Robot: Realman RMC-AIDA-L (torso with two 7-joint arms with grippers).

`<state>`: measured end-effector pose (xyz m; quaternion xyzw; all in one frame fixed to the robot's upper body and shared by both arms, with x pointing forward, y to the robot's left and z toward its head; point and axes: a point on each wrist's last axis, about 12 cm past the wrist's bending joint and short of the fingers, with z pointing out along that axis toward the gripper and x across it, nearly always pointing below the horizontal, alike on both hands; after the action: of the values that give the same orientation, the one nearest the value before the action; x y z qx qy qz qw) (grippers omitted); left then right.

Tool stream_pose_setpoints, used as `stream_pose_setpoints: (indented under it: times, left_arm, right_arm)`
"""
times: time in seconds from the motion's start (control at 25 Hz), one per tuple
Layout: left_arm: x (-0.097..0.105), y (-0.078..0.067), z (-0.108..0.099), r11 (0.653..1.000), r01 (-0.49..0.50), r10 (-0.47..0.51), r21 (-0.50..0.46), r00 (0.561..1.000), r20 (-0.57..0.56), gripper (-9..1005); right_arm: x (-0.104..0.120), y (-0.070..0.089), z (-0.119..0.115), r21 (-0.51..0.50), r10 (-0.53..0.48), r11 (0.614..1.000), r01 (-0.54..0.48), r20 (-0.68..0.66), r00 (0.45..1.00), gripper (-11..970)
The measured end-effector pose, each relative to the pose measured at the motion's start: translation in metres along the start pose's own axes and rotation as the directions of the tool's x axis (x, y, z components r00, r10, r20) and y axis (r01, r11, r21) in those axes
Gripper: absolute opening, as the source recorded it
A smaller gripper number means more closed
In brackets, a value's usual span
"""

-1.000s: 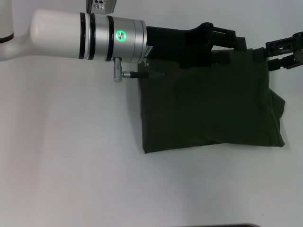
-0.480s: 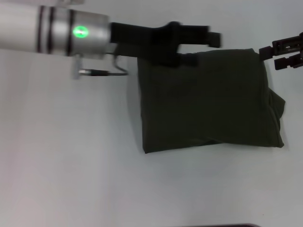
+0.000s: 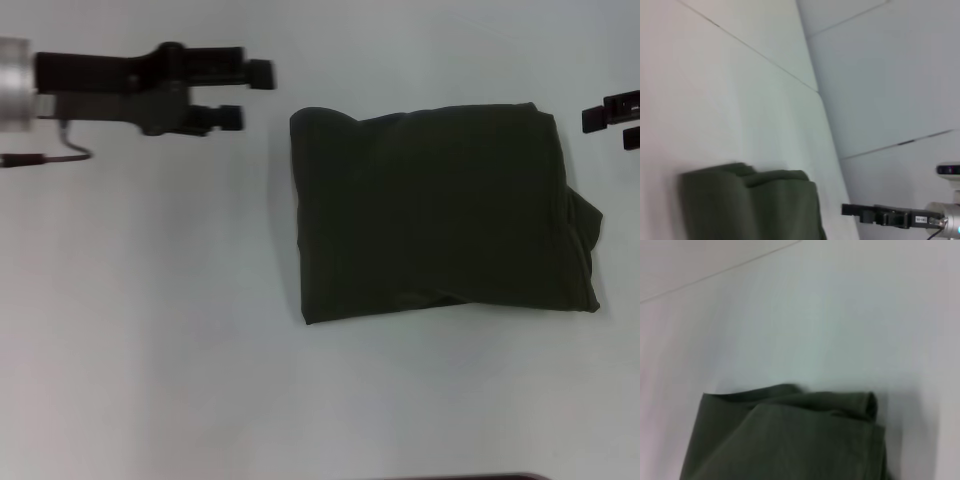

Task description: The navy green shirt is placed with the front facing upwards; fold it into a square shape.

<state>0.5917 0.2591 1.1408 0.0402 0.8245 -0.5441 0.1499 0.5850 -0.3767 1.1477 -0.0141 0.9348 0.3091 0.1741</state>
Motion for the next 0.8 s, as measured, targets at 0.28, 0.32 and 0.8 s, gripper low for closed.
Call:
stream_pose_setpoints:
  times: [0.28, 0.32, 0.8]
  left_arm:
    - [0.008, 0.009, -0.030, 1.000, 0.024, -0.024, 0.009, 0.997, 0.075, 876]
    - [0.009, 0.010, -0.032, 1.000, 0.025, -0.025, 0.012, 0.996, 0.081, 876]
    - [0.008, 0.009, -0.035, 1.000, 0.010, -0.012, 0.017, 0.995, 0.099, 877]
  right_arm:
    - [-0.002, 0.004, 0.026, 0.011, 0.000, 1.000, -0.001, 0.067, 0.998, 940]
    - [-0.002, 0.005, 0.030, 0.015, 0.001, 1.000, -0.002, 0.076, 0.997, 940]
    - [0.007, 0.007, 0.070, 0.007, 0.077, 0.997, -0.078, 0.108, 0.991, 935]
